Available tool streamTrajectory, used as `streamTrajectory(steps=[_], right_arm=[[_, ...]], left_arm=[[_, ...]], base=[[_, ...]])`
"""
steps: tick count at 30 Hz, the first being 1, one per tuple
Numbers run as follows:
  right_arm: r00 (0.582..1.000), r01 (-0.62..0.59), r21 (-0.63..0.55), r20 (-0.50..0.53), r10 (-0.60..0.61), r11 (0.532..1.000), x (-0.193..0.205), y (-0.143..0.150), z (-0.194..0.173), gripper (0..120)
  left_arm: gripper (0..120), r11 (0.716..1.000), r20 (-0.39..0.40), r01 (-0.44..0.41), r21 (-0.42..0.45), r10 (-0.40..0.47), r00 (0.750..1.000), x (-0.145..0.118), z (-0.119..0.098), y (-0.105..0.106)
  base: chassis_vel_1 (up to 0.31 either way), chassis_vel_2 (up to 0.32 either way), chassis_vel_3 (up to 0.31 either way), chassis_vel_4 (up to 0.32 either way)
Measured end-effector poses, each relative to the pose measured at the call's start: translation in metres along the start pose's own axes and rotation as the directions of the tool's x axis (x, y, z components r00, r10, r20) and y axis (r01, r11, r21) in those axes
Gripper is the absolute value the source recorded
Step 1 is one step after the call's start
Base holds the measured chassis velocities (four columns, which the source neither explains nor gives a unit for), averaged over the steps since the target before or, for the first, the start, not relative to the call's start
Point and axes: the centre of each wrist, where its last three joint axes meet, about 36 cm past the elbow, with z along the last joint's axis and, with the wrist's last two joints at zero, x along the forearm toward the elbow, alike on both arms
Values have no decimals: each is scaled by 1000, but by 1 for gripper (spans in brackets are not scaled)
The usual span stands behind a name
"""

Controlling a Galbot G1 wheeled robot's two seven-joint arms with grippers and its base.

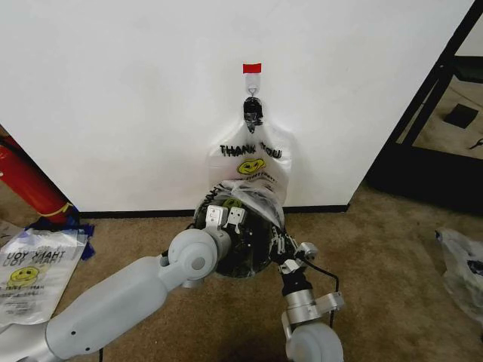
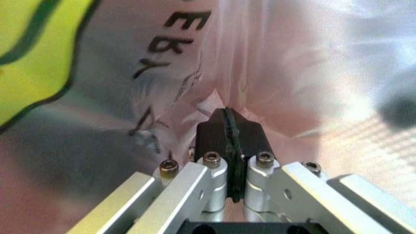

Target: Pick up the garbage bag from the wall and place it over the trash bin.

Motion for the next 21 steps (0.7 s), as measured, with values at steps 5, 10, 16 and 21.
streamTrajectory(steps=[5,10,16,21], right_arm=[[994,105,-52,-1,-105,993,2,-14,5,2],[990,142,-95,-6,-144,985,2,-39,16,2],[993,117,-106,-10,-119,988,-1,-40,17,2],[998,63,-98,-16,-65,993,-4,-38,15,2]], left_arm=[[0,999,5,33,-1,-33,999,-4,0,6],[0,996,31,84,-29,-83,996,-5,4,16],[0,994,35,104,-42,-103,994,-12,10,17],[0,995,40,90,-36,-88,995,-3,11,16]], base=[[0,0,0,0],[0,0,0,0],[0,0,0,0],[0,0,0,0]])
